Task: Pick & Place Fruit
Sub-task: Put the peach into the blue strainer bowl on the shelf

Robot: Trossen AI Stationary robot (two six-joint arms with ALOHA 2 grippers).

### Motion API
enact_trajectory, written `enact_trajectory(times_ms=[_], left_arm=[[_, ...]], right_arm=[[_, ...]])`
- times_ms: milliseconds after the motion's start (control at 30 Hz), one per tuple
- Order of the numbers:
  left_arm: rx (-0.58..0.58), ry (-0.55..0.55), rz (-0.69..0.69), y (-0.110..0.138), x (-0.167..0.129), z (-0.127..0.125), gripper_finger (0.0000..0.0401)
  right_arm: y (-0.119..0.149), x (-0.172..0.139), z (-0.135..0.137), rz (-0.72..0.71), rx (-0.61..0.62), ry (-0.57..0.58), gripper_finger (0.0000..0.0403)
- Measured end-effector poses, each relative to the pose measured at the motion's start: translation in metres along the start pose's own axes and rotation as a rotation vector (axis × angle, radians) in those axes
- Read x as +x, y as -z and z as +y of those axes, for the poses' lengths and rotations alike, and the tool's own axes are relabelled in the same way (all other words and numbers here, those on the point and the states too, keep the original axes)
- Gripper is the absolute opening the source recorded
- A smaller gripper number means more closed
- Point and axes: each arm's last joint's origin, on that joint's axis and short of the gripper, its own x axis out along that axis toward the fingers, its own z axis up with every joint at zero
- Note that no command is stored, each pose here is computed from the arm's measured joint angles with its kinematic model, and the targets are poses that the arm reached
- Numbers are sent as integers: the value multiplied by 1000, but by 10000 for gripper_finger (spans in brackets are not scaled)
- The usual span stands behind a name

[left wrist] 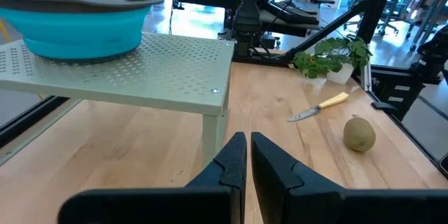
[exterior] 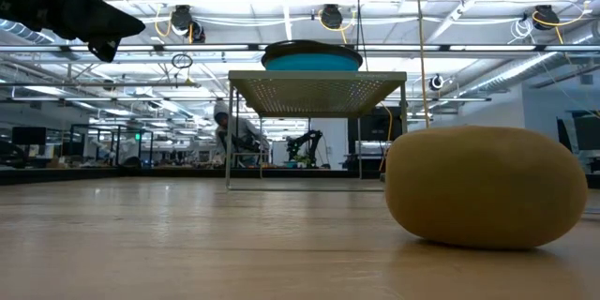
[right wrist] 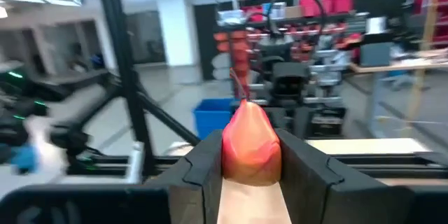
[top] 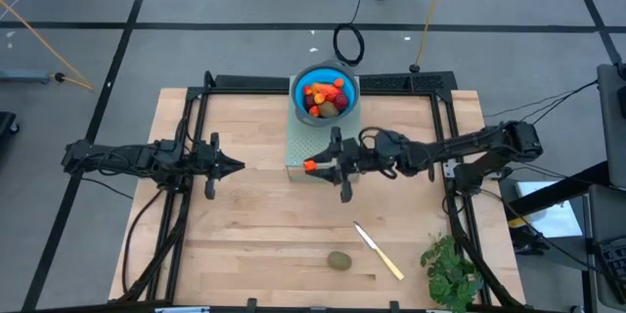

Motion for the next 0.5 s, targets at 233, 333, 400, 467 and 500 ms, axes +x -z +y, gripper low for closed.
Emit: enact_trajectory(times_ms=[233, 333, 400, 467, 500], left_arm=[[6, -2, 0, 0, 0, 0, 21], [7, -2, 1, 0, 0, 0, 21], [8, -2, 1, 0, 0, 0, 21], [8, -3, 1, 0, 0, 0, 21], [8, -3, 1, 0, 0, 0, 21]], right_arm=[[-9, -3, -6, -48, 81, -228, 110], [-13, -5, -8, -59, 97, -330, 110], [-16, -6, -8, -73, 100, -399, 108], [-20, -8, -7, -92, 101, -467, 107], [-22, -9, -7, -105, 102, -497, 107]])
